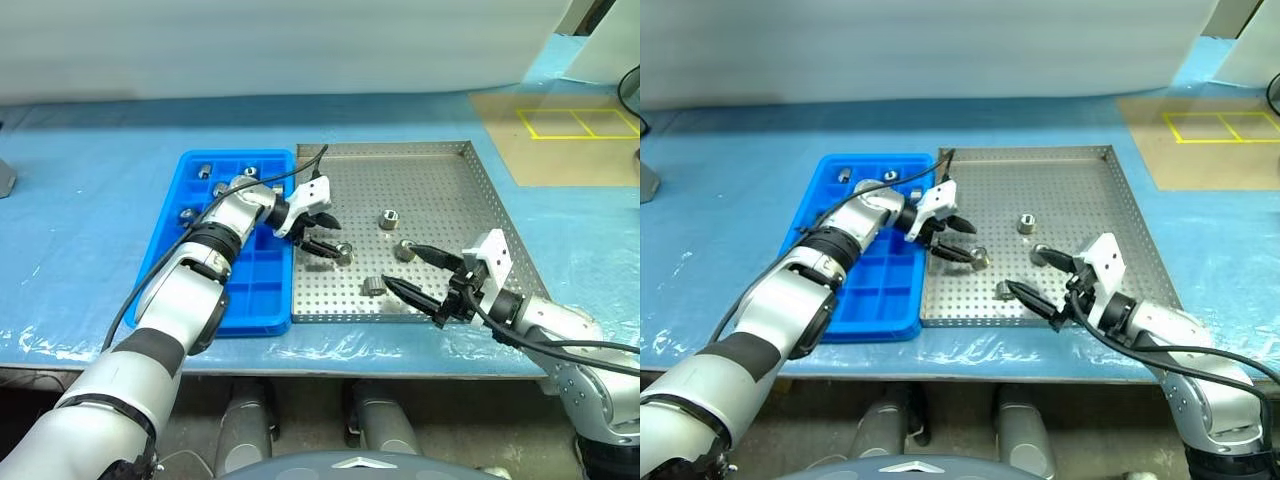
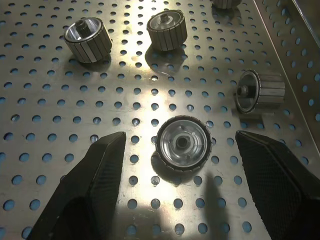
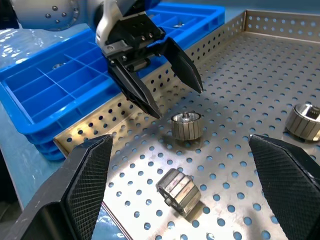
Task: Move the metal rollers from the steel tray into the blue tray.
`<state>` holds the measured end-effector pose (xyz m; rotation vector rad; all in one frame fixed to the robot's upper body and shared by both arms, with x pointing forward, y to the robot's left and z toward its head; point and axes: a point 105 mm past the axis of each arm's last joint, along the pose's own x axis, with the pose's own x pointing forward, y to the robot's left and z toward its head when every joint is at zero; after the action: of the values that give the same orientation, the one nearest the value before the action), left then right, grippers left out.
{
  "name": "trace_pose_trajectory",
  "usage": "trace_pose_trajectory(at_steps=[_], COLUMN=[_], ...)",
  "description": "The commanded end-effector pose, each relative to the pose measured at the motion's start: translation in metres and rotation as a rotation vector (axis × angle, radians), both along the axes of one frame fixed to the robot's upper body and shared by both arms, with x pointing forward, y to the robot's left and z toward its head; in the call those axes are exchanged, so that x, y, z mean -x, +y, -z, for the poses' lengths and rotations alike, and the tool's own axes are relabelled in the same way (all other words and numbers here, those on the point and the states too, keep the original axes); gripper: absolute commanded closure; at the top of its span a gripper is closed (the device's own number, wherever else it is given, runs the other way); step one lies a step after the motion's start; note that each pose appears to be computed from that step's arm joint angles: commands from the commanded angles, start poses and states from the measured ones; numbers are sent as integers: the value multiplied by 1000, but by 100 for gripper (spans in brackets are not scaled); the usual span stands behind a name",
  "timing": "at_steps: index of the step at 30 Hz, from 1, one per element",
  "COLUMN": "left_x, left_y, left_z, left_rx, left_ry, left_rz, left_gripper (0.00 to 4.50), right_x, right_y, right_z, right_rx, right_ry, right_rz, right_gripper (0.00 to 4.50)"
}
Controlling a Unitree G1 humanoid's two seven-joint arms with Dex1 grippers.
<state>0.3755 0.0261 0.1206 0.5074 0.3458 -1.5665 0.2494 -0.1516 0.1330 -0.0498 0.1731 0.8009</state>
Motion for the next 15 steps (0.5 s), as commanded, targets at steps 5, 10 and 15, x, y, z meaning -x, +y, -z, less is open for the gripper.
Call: trace_pose_trajectory(at_steps=[5, 10, 15], left_x=[1, 6, 6], left_y=[-2, -16, -15], left_z=[7, 17, 24], left_rx=[-94, -98, -124], left_ry=[-48, -48, -44], left_rz=[53, 70, 53], left_gripper=[79, 79, 79], right_x=[-1, -1, -2], right_y=[8, 7, 5], right_z=[-5, -3, -1], right_rx=[6, 20, 42], right_ry=[-59, -65, -68], right_rz=[19, 37, 54], right_gripper=[0, 0, 0])
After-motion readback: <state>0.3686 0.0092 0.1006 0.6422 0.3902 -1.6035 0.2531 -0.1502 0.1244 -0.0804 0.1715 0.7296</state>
